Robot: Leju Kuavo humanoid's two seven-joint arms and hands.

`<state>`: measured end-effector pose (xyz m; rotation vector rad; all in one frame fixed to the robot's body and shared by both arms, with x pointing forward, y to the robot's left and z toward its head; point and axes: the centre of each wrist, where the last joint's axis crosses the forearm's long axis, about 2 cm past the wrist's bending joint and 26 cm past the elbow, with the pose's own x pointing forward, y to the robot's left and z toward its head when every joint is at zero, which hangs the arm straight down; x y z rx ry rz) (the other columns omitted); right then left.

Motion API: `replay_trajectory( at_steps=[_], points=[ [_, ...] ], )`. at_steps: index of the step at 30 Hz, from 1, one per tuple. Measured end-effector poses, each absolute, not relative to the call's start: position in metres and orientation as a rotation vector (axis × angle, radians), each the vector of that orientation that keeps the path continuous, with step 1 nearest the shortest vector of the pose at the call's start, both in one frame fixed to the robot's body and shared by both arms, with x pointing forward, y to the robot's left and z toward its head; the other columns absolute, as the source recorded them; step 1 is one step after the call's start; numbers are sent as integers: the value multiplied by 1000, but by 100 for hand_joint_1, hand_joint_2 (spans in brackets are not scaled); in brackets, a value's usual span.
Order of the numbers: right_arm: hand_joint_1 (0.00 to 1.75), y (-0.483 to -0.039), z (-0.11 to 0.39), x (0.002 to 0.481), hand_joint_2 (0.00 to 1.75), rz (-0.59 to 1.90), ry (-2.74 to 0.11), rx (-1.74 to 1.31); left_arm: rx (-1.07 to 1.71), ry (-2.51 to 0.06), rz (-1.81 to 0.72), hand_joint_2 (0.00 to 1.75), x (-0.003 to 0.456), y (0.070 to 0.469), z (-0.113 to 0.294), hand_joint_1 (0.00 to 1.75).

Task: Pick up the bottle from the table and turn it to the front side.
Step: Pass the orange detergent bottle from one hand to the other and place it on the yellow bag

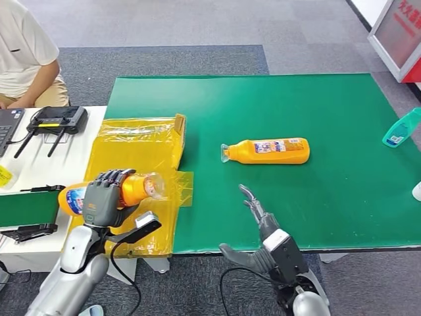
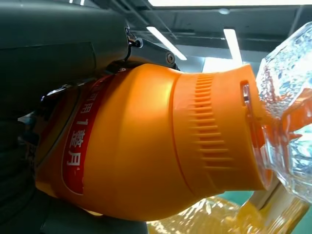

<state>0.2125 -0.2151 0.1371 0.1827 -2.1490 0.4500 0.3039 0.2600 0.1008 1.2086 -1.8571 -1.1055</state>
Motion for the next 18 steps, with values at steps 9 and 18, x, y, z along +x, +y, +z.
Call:
replay_trajectory(
  at_steps=[9, 18],
  points=[
    [0, -218, 143, 222, 175, 514, -2175, 213, 1234, -1683, -1422, 175, 318, 243, 66, 175],
    [0, -215, 143, 230, 175, 533, -2186, 246, 1216, -1623, -1595, 175, 333, 220, 58, 175]
  ],
)
